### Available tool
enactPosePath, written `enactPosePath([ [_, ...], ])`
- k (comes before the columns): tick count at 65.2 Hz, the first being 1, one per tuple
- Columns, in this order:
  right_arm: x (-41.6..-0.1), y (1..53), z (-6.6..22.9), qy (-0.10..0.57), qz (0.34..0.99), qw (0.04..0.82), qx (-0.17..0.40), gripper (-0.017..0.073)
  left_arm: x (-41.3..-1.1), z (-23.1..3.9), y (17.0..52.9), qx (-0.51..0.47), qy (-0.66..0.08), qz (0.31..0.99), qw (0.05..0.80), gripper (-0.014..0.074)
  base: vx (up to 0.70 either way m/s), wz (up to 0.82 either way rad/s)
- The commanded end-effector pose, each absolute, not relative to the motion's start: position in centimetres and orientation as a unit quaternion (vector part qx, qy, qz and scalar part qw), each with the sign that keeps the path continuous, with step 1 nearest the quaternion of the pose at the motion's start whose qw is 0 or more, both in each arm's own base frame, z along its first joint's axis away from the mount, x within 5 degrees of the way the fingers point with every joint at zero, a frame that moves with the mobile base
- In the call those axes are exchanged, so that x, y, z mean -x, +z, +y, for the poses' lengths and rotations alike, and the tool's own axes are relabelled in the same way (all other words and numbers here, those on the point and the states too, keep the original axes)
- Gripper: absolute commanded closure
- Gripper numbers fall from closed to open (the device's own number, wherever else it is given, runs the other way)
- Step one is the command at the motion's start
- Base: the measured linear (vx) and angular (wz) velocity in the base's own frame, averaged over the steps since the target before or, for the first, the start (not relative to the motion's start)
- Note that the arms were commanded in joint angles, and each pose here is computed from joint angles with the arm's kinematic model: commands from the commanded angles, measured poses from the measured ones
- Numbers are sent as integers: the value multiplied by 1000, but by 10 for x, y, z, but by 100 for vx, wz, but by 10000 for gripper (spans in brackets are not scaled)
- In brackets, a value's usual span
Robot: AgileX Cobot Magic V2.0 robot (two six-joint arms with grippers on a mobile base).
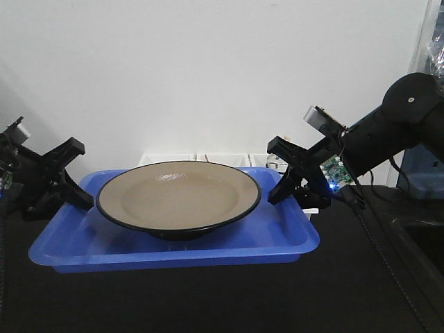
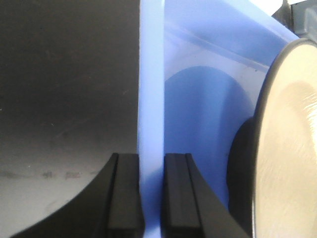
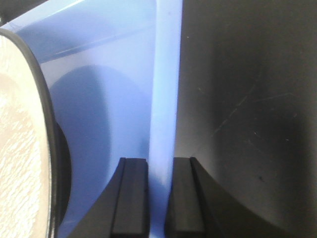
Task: Place disk in tray to left cabinet
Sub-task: 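Lift the blue tray with both grippers toward the robot, then hold the tray level with both grippers while the base drives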
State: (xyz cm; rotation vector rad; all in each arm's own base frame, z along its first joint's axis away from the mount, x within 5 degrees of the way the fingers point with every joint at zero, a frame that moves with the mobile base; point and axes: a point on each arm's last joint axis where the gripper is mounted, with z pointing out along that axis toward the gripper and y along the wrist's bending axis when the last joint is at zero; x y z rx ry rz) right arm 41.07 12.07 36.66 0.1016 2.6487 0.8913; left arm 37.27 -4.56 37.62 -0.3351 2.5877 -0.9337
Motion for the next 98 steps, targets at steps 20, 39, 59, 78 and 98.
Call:
enactPosePath([
  [20, -386, 412, 135, 393, 899, 194, -8, 564, -357, -63, 419, 103, -417, 875, 223, 594, -8, 0],
  [39, -386, 412, 135, 393, 899, 194, -8, 564, -357, -63, 419, 103, -417, 875, 223, 594, -17, 2],
  [59, -386, 412, 135, 394, 899, 193, -8, 564, -357, -63, 419, 103, -417, 875, 223, 594, -21, 19],
  [78, -386, 412, 135, 395, 898, 193, -8, 564, -357, -63, 419, 103, -417, 875, 223, 594, -20, 38],
  [98, -386, 412, 135, 395, 898, 193, -8, 564, -357, -63, 419, 103, -417, 875, 223, 594, -14, 60],
])
